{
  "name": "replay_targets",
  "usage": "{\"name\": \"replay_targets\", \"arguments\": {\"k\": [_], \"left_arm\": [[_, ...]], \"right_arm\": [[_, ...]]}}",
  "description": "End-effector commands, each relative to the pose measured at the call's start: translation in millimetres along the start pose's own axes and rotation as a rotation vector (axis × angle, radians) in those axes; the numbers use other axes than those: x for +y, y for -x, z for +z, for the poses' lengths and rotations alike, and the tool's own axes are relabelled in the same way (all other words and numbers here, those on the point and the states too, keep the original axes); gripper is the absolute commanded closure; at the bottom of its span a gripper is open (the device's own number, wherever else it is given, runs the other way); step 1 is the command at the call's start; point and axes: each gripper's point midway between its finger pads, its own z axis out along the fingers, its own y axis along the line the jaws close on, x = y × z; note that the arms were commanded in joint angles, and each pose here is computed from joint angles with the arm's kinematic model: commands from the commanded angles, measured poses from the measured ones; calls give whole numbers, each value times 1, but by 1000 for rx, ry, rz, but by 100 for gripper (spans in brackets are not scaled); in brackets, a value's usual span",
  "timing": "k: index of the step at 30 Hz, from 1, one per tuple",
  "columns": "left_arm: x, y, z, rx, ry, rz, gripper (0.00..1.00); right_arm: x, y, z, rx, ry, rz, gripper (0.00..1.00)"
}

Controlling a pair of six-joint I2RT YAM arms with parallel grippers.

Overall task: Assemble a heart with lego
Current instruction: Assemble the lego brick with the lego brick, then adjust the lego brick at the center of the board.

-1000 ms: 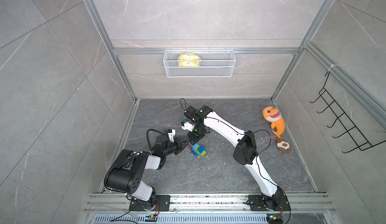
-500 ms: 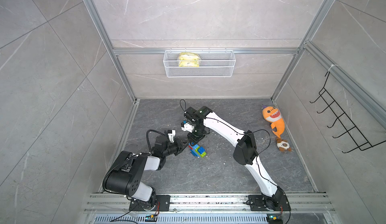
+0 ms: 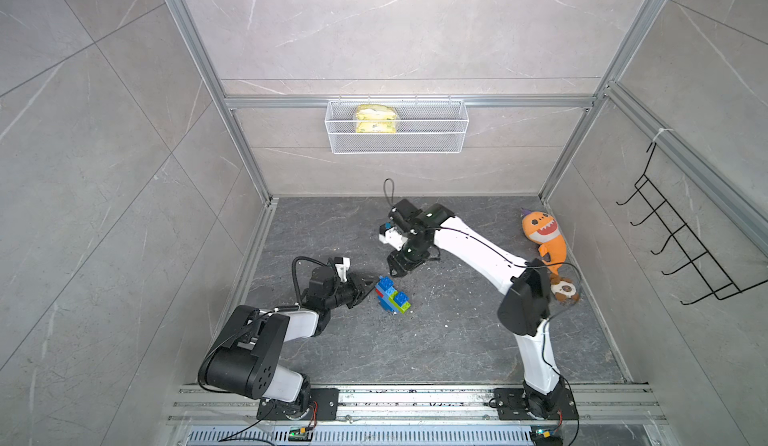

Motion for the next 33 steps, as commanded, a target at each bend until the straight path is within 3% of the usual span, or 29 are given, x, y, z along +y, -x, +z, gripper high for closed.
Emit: {"name": "replay_targets", "arguments": {"k": [1, 9, 22, 33], "left_arm": [[15, 3, -6, 7, 172, -1, 80], [12, 14, -10, 45, 366, 20, 80], [22, 38, 31, 140, 441, 13, 77], [9, 50, 32, 133, 449, 36, 61]], "right_arm": [[-17, 10, -17, -132, -13, 72, 43], [-36, -23, -4, -119, -12, 119, 43], [-42, -63, 11, -74, 20, 147, 43], [-25, -87, 32, -60, 143, 193, 43]]}}
